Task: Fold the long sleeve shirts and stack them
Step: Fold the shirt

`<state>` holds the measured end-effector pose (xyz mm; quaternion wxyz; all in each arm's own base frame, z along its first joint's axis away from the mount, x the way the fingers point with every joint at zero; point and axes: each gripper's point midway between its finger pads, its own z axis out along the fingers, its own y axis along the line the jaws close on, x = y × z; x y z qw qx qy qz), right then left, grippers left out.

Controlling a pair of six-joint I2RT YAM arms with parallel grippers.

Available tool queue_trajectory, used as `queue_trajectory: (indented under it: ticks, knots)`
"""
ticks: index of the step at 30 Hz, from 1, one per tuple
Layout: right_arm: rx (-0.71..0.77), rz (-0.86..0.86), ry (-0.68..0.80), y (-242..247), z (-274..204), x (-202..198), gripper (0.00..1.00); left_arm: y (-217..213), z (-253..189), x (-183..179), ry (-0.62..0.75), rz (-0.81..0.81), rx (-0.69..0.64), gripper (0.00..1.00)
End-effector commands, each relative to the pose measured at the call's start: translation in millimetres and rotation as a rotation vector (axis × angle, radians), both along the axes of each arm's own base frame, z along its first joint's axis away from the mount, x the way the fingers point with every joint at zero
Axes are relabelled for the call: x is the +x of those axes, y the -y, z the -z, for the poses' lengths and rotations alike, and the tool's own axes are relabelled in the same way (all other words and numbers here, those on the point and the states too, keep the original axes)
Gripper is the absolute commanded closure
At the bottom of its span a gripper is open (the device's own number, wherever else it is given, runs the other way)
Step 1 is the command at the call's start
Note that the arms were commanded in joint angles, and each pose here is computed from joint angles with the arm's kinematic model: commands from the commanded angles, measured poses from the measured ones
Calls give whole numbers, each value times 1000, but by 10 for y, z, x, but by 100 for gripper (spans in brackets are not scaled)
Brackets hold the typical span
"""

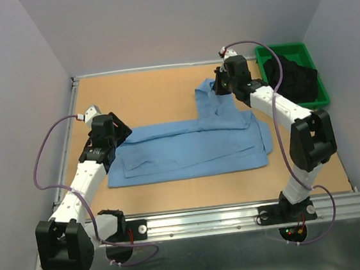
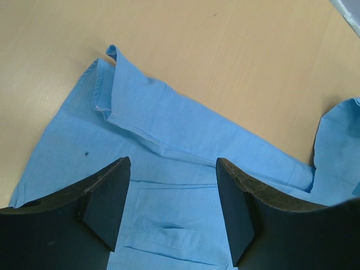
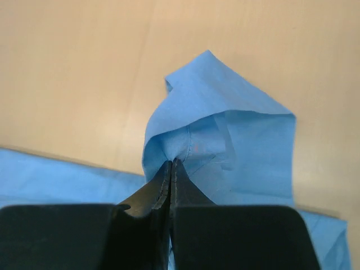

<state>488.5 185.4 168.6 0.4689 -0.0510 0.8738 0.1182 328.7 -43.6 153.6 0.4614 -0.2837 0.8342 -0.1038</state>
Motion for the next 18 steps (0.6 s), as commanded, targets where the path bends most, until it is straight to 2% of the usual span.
queue_trajectory:
  ticks: [1,2,4,6,8,17,18]
  knots:
    - [313,-22,-63,-308,-387,-363,99,-41,-185,11,54,0,30,27]
    - [357,-24,-117,-346,-287,-489,99,-36,-193,12,56,2,28,27]
    - [505,-60,-188,-498,-442,-744,99,-24,-225,14,68,7,23,27]
    - [568,-67,-258,-532,-376,-970,100,-20,-247,12,75,10,21,27]
    - [643,-97,-282,-572,-539,-1191,99,-24,-269,5,82,16,29,27]
    - [810,-234,-416,-606,-767,-2054,99,-122,-353,-32,98,1,86,27]
    - [821,-258,-397,-593,-869,-2139,99,-131,-371,-35,101,-2,89,27]
